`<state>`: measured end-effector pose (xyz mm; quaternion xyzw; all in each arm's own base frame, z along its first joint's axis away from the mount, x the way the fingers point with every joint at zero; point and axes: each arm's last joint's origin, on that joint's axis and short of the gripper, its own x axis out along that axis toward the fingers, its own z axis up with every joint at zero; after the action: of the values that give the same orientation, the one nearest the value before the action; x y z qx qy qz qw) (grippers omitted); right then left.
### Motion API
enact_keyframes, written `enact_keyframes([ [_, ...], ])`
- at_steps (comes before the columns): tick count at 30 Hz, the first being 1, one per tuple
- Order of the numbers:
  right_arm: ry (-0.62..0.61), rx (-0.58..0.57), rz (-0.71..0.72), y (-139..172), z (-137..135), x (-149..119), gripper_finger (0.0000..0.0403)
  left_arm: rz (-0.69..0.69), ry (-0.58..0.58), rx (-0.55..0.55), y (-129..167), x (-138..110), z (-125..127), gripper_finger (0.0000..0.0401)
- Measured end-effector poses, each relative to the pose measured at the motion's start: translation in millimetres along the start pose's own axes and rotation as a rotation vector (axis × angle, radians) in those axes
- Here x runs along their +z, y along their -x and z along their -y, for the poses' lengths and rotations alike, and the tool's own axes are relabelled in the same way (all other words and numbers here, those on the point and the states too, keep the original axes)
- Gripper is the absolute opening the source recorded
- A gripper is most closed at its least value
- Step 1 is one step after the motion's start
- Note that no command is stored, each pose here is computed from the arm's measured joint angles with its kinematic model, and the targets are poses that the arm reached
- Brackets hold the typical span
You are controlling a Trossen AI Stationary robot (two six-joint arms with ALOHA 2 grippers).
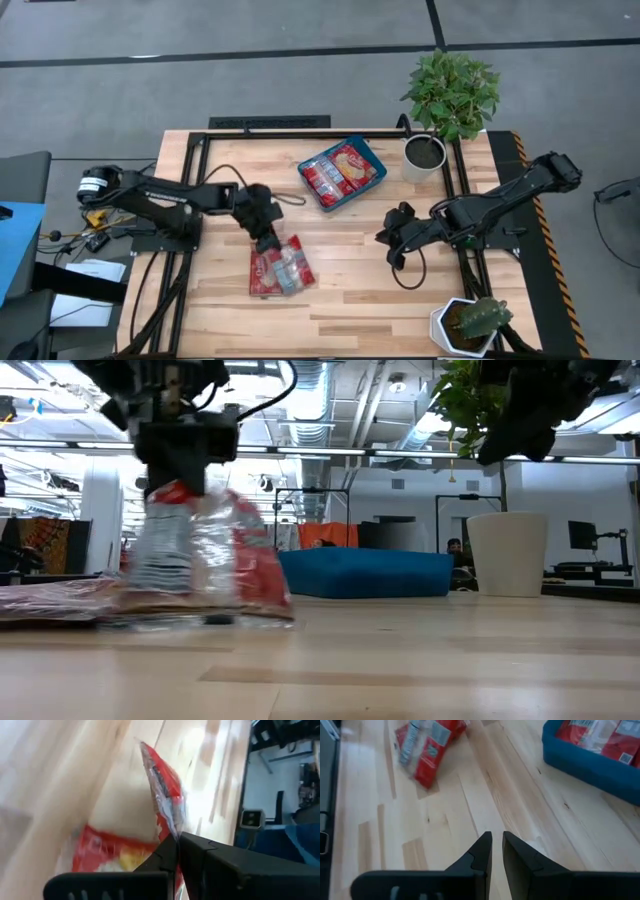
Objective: Sort popcorn bags into baskets
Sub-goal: Put the red popcorn bag into the blue bin
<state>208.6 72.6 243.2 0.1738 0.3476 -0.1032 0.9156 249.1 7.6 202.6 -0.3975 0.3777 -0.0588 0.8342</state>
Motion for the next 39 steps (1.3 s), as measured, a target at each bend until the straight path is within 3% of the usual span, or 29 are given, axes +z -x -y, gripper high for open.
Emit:
enact_keyframes([
  [10, -0.018, 0.031, 0.039, 19, 5, 4, 0.0070, 0.169, -0.076, 0.006, 41, 58, 4, 0.0000],
  [24, 0.012, 0.018, 0.025, 20, 7, 2, 0.0070, 0.399, -0.153, -0.015, 89, 117, 28, 0.0000],
  [29, 0.013, 0.018, 0.025, 20, 7, 2, 0.0070, 0.425, -0.195, -0.012, 91, 150, 26, 0.0000],
  [35, 0.013, 0.018, 0.024, 20, 7, 2, 0.0070, 0.435, -0.267, -0.010, 79, 207, 15, 0.0000],
  [39, 0.011, 0.019, 0.024, 20, 7, 2, 0.0070, 0.360, -0.255, -0.035, 69, 239, 6, 0.0000],
])
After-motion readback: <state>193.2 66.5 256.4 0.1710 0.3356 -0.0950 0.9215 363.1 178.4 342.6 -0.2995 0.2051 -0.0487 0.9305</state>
